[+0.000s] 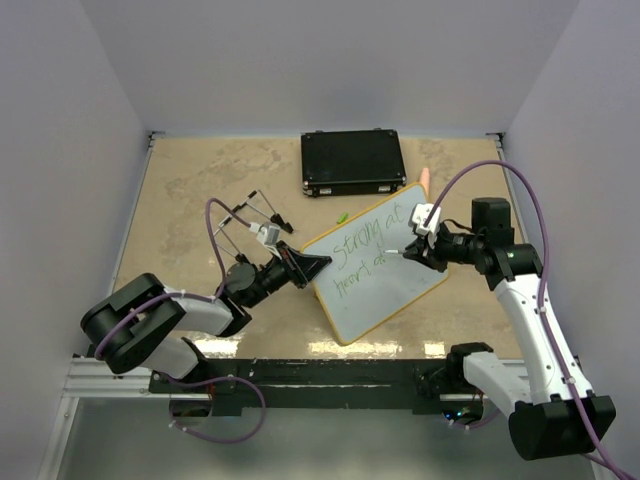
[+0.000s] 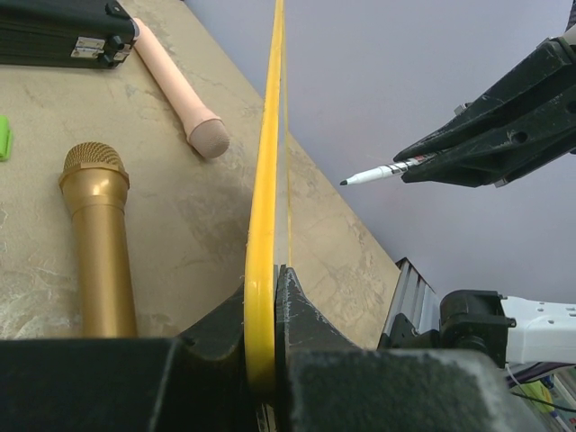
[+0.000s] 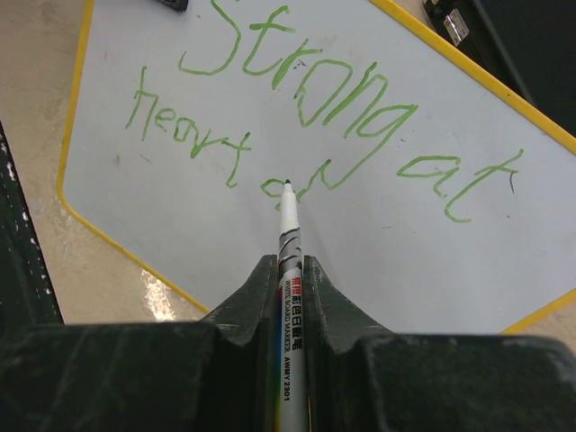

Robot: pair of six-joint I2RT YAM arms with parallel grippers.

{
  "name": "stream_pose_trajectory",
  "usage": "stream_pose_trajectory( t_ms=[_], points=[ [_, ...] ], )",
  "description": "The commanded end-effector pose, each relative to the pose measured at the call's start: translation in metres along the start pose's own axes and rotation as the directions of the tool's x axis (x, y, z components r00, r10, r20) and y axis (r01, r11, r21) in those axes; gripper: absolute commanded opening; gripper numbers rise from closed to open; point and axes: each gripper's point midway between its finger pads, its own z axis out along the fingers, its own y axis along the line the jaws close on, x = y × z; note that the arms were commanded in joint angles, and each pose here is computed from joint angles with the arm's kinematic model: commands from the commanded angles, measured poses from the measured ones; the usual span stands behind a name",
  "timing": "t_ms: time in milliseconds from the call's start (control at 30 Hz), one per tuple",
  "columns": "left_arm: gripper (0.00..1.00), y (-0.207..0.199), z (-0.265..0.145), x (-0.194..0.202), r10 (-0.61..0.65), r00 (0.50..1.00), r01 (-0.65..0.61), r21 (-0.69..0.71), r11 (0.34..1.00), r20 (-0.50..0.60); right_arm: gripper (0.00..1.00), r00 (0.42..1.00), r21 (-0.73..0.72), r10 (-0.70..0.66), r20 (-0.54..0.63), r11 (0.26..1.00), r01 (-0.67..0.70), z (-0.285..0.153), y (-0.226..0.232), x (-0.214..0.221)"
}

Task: Write a sentence on the whiteboard

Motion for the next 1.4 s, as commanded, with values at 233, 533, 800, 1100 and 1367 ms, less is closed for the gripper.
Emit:
stream_pose_trajectory(
  t_ms=[233, 533, 800, 1100, 1367],
  points=[
    [0.0, 0.016, -0.016, 0.026, 0.135, 0.986, -0.137, -0.011, 0.991, -0.103, 0.0, 0.999, 0.12, -0.005, -0.048, 0.993, 0.011, -0.008, -0.022, 0.003],
    [0.0, 0.02, -0.014, 0.032, 0.126, 0.984, -0.129, -0.017, 0.991, -0.122, 0.0, 0.992, 0.061, -0.071, -0.107, 0.995, 0.077, 0.001, -0.013, 0.03],
    [0.0, 0.022, -0.014, 0.034, 0.118, 0.984, -0.122, -0.023, 0.992, -0.132, 0.0, 0.994, -0.001, -0.069, -0.084, 0.998, 0.07, 0.017, -0.014, 0.036],
    [0.0, 0.022, -0.01, 0.036, 0.11, 0.984, -0.114, -0.022, 0.993, -0.14, 0.0, 0.997, 0.003, -0.074, -0.038, 0.997, 0.074, 0.022, -0.019, 0.026],
    [0.0, 0.023, -0.01, 0.037, 0.112, 0.984, -0.116, -0.022, 0.993, -0.14, 0.0, 0.996, -0.021, -0.072, -0.052, 0.997, 0.071, 0.025, -0.015, 0.031]
  ],
)
